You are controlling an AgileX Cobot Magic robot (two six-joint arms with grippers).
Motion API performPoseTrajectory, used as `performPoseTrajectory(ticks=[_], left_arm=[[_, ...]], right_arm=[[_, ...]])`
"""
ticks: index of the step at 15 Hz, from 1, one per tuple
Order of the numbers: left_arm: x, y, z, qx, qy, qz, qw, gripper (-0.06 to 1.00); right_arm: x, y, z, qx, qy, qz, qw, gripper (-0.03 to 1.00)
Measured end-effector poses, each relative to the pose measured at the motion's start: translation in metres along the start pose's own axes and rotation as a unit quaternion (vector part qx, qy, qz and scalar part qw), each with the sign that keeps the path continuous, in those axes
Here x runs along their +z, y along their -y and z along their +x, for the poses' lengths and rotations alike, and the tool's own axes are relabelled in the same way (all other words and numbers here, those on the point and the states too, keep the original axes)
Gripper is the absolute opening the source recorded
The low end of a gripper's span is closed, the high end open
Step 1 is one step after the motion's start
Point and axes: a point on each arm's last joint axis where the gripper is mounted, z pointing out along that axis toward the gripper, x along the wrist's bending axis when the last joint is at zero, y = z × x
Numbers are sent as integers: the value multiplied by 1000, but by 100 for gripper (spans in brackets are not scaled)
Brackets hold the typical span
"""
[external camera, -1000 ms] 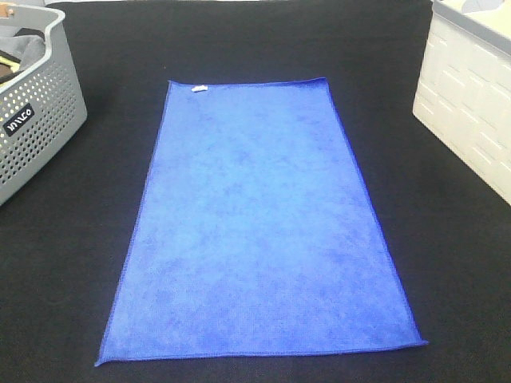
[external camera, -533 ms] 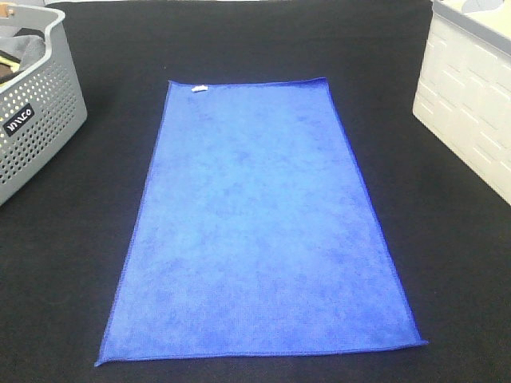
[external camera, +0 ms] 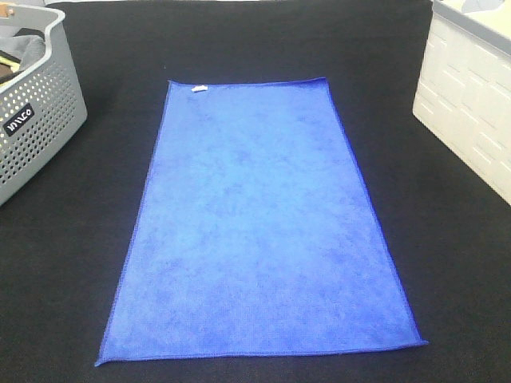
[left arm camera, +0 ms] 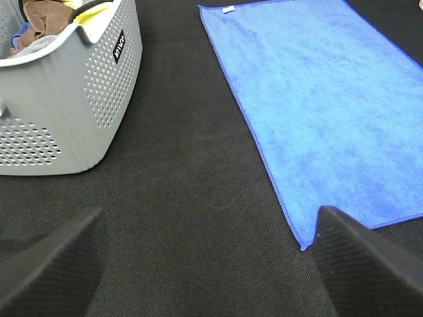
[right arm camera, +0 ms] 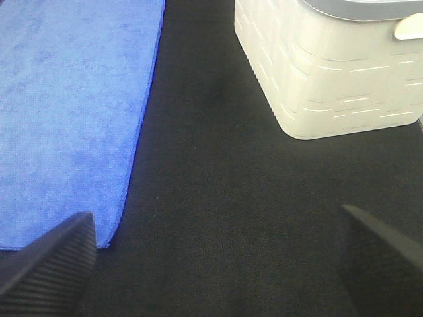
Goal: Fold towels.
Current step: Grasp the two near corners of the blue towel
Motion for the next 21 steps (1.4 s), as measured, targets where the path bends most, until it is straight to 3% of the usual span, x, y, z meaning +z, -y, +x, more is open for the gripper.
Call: performPoseTrajectory(ticks=[21], left_arm=[[0,0,1,-3,-4,0,1000,80]], right_arm=[[0,0,0,0,0,0,1000,91]])
